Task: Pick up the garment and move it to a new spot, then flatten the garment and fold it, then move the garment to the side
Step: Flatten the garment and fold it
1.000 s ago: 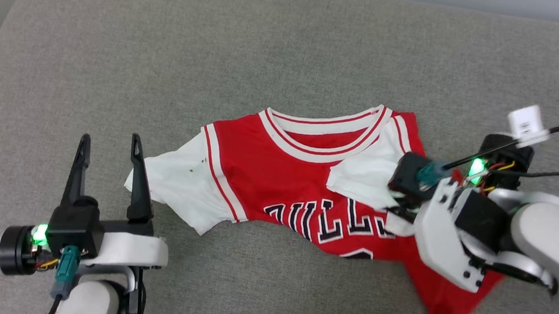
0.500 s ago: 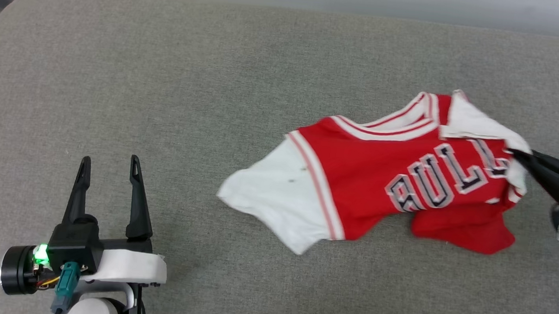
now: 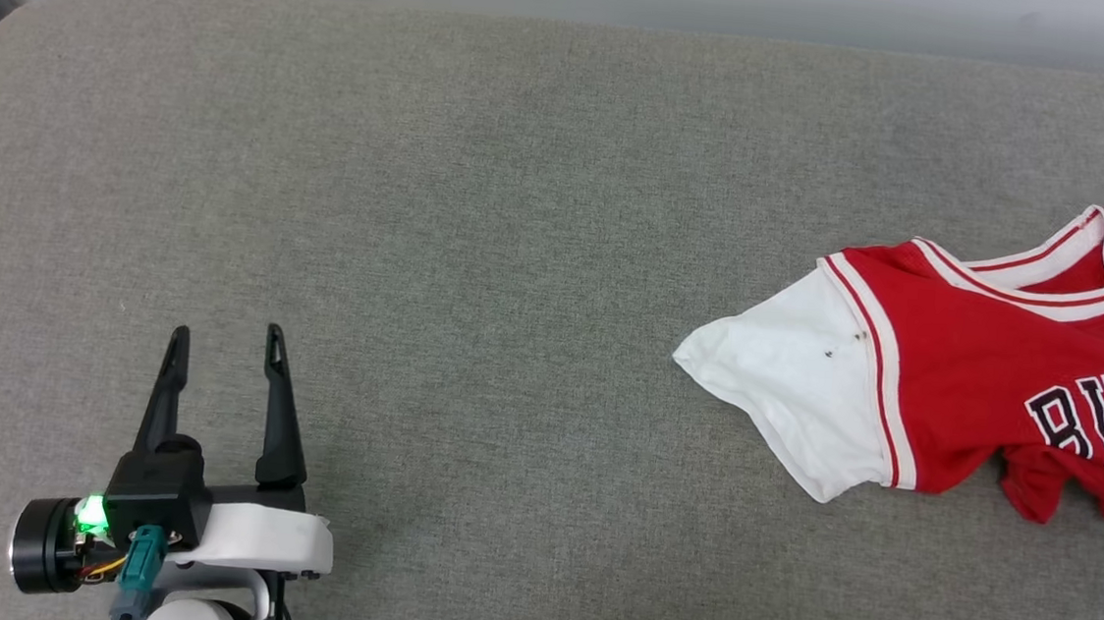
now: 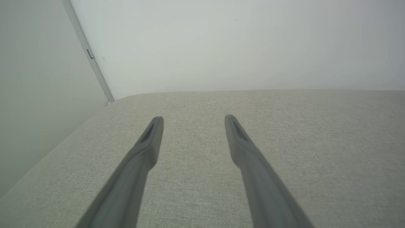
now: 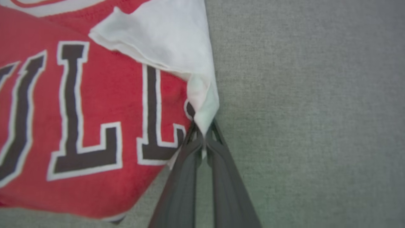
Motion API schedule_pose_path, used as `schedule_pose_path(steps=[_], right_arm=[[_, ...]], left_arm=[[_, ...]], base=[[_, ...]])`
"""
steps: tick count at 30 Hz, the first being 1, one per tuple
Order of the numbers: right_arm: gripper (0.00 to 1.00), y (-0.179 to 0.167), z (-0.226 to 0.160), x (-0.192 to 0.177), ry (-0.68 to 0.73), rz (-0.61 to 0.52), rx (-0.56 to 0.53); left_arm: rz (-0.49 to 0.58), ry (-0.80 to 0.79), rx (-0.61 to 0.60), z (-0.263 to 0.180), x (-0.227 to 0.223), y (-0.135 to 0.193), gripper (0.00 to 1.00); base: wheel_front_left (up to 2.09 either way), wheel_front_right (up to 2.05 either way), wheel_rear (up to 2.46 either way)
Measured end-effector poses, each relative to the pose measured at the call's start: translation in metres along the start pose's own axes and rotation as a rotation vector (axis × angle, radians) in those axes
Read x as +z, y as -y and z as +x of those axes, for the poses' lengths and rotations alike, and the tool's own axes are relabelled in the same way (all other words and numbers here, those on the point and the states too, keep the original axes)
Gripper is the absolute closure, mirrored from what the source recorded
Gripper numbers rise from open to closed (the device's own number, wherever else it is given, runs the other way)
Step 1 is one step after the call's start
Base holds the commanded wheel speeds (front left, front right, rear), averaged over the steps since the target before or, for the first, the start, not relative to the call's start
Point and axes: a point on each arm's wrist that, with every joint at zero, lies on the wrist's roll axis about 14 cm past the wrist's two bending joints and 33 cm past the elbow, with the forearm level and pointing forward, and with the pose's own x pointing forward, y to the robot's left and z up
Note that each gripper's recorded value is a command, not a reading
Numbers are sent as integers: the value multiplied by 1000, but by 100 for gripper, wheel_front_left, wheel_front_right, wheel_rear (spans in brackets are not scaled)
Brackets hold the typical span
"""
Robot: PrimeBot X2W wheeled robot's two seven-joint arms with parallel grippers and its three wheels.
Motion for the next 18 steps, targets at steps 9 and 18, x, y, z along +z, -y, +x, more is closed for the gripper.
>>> schedule_pose_path(steps=[9,18], right_arm=[[0,8,-10,18,143,-43,-48],[0,3,-61,105,560,-148,-61]], left_arm=[[-2,-10,-4,-3,-3,-1,0],[12,33,-47,-4,10,9,0]], base=[[0,0,0],[0,0,0]])
